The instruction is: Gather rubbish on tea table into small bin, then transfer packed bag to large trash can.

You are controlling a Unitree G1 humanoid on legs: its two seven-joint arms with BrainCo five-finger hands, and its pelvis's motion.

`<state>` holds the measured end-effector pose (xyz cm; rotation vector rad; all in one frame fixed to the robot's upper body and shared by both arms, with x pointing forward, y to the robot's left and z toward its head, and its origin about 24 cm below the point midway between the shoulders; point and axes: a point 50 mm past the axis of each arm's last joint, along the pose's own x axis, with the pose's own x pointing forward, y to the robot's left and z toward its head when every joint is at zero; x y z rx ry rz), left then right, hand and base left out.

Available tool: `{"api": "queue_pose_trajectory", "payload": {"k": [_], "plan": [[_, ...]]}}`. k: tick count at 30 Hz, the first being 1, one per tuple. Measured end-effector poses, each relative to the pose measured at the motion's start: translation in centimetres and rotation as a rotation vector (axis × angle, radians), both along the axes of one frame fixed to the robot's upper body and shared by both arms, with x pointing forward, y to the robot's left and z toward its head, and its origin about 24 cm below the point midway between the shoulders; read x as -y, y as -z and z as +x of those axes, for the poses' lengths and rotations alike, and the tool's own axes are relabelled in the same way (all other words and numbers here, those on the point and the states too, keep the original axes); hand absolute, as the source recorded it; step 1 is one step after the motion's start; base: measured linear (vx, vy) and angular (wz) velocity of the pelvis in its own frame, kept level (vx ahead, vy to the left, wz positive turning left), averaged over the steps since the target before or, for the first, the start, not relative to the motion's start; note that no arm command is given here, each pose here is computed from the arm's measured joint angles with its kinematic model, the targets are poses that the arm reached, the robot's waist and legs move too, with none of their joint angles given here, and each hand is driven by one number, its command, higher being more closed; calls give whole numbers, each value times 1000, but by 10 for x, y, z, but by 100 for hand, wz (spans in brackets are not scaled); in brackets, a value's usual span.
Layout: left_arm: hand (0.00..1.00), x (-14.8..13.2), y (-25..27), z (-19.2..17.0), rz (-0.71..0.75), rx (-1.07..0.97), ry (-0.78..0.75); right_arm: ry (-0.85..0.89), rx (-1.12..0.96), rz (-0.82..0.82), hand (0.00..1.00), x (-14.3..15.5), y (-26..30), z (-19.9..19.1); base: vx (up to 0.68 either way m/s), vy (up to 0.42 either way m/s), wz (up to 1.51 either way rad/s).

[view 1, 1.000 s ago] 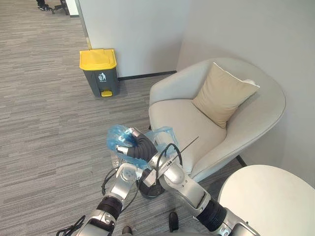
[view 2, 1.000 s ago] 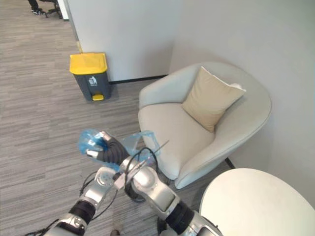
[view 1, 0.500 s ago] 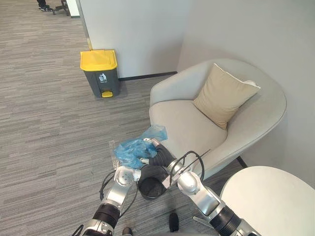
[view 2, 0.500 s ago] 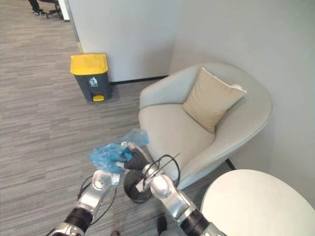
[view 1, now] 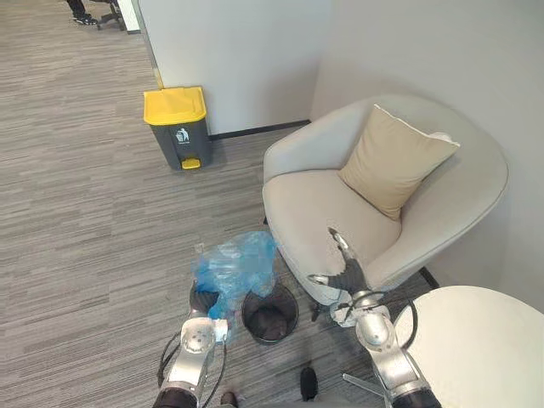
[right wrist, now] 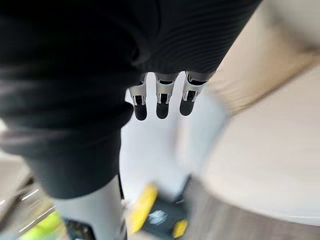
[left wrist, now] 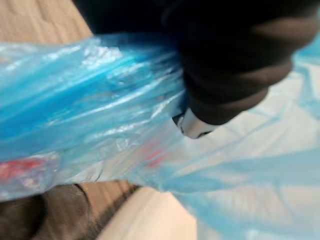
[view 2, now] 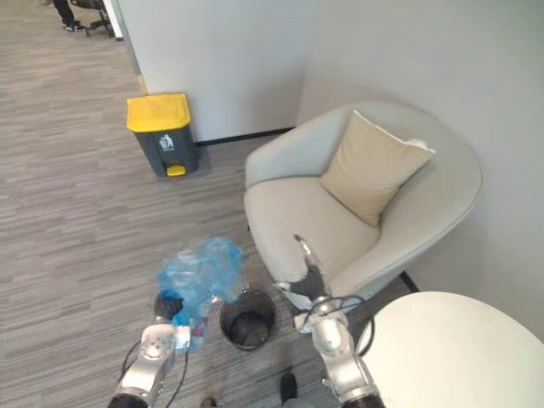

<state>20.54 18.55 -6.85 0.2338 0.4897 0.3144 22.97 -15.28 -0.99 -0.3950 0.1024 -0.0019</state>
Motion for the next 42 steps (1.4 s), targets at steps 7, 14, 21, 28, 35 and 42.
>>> {"api": "queue_pose_trajectory", "payload": {"k": [7, 14, 21, 28, 35, 42], "plan": [[100, -16, 39, -37, -108, -205, -93, 230, -446, 168, 0, 28, 85, -47, -1, -2, 7], [100, -20, 69, -75, -186, -394, -157, 418, -742, 218, 0, 49, 131, -99, 0, 0, 0], [100, -22, 82, -101, -200, -493, -206, 457, -817, 243, 0, 50, 140, -110, 0, 5, -15], [100, -15, 87, -111, -267, -512, -263, 461, -783, 252, 0, 48, 136, -98, -34, 12, -32], [100, -7, 74, -77, -318, -367, -277, 424, -697, 295, 0, 27, 125, -72, -128, 28, -22], [100, 2, 67, -67, -337, -309, -256, 360, -587, 306, 0, 13, 107, -39, -150, -169, 34]]}}
